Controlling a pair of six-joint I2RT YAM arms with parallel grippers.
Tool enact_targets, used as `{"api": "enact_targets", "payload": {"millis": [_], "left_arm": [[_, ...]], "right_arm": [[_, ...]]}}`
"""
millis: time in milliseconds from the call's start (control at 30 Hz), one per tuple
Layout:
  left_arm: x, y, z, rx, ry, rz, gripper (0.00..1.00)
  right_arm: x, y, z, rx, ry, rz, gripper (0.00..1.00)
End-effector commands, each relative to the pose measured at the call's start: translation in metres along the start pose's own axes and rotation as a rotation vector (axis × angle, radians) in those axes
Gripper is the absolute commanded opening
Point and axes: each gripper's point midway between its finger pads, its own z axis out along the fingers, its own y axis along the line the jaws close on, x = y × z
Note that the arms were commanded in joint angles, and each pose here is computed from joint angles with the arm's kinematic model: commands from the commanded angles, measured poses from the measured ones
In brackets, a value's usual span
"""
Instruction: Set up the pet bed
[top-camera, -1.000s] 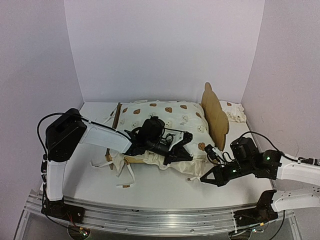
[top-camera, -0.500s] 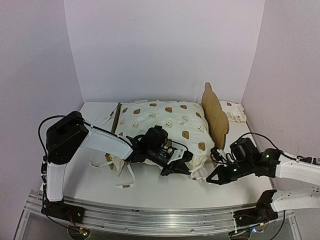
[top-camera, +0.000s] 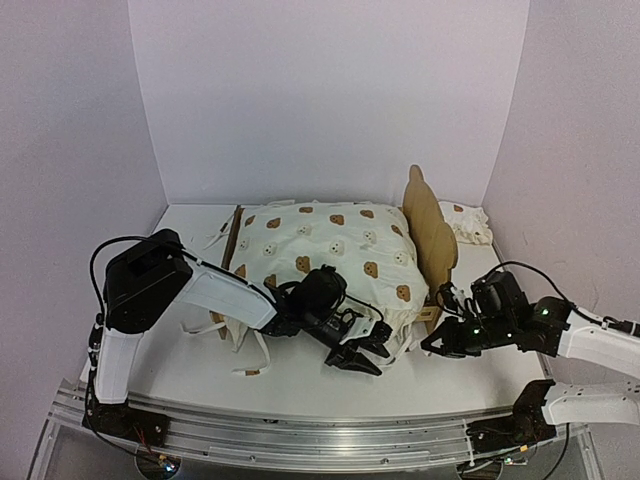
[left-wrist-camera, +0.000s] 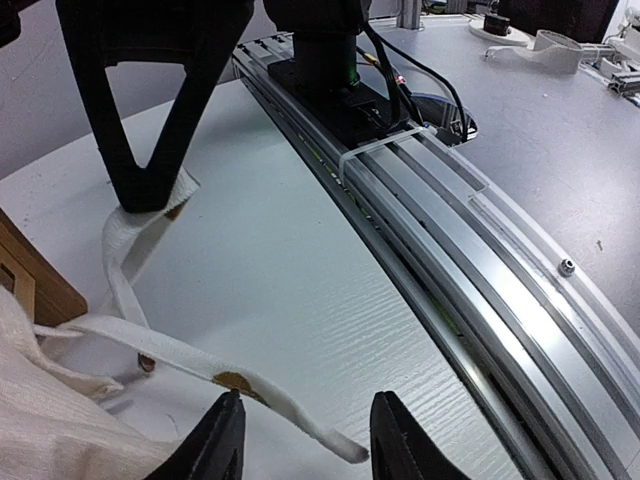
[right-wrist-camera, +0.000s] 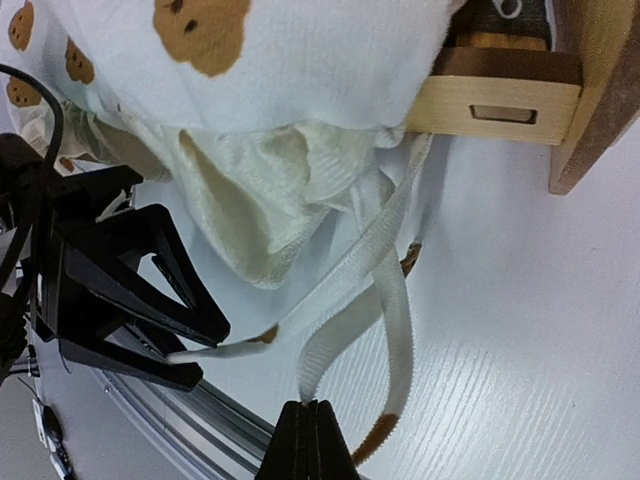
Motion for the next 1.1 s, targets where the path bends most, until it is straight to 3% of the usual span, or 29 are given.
{"api": "enact_targets", "payload": {"millis": [0,267,767,933,1067], "left_arm": [[0.003,-0.01,-0.003,0.026,0.034,0.006,0.48],[-0.037,0.02,-0.008,-0.073,-0.028,-0.049,0.49],[-0.04,0.033,0.018,-0.071,-0.113,-0.042,0.51],[-0.038,0.04,0.021,-0.089,-0.113,-0.058,0.31],[-0.043,0.047,0.018,-0.129,-0.121,-0.077,0.03]], "right_arm": [[0.005,-0.015,0.005,0.047,-0.003,0.04,0.0],[0.016,0.03,0.001,-0.189,0.095,-0.074,0.0],[0.005,0.058,-0.01,-0.293,0.101,-0.17,0.0],[0.0,0.056,-0.012,-0.284,0.078,-0.16,0.0],[0.002,0.047,-0.008,-0.255,0.082,-0.131,0.0]]}}
